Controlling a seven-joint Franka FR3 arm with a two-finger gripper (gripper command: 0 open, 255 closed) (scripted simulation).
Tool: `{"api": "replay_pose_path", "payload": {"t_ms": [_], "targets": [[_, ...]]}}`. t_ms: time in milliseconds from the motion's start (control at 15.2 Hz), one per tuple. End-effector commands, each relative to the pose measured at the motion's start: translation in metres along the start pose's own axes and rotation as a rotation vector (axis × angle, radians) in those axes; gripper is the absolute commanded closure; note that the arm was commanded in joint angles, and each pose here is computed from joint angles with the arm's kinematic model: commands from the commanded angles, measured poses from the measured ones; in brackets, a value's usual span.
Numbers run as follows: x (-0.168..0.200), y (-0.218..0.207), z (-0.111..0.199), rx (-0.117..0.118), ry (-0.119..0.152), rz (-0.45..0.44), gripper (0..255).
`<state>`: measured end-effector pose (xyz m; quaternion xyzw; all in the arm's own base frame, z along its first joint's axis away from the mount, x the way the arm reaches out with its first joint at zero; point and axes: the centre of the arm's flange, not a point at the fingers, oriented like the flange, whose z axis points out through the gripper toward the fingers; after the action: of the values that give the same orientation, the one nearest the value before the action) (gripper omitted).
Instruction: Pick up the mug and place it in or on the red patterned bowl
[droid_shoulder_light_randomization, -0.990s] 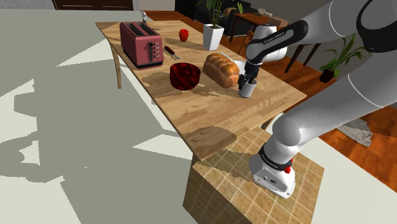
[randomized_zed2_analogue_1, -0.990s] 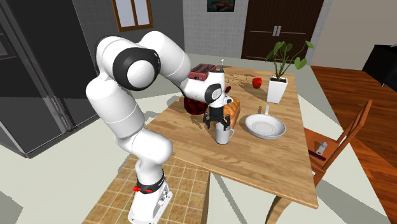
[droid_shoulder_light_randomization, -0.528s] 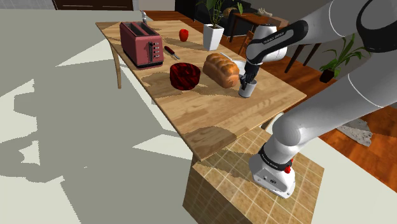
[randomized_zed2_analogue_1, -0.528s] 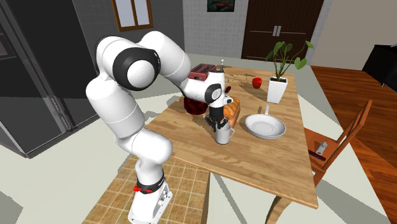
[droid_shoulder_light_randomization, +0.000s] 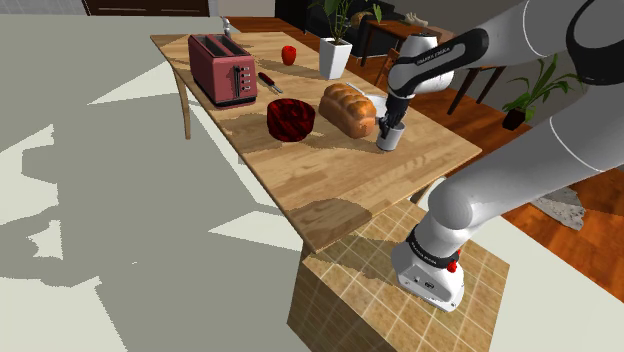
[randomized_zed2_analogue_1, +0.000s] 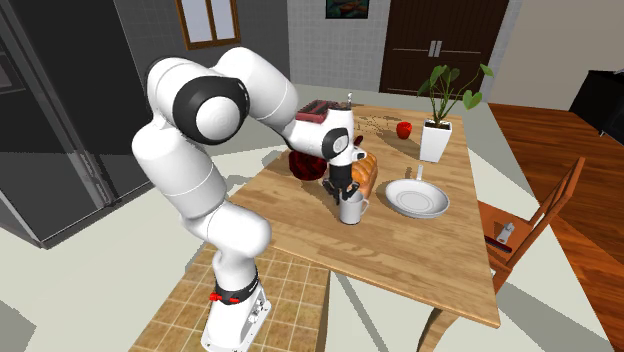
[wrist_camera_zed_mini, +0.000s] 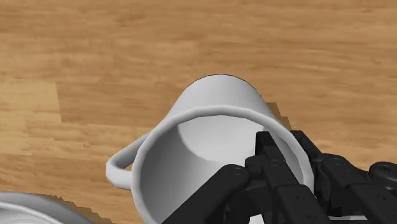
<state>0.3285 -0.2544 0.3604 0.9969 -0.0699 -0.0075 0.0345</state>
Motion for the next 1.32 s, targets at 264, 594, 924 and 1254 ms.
{"api": "replay_pose_path", "payload": {"t_ms": [264, 594, 924, 1254], "targets": [[0.0, 0.002, -0.03, 0.0, 0.0, 0.0, 255], [0.0, 0.003, -0.057, 0.0, 0.0, 0.0, 255], [0.0, 0.005, -0.083, 0.0, 0.0, 0.0, 255], [-0.001, 0.007, -0.109, 0.0, 0.0, 0.0, 255]]}}
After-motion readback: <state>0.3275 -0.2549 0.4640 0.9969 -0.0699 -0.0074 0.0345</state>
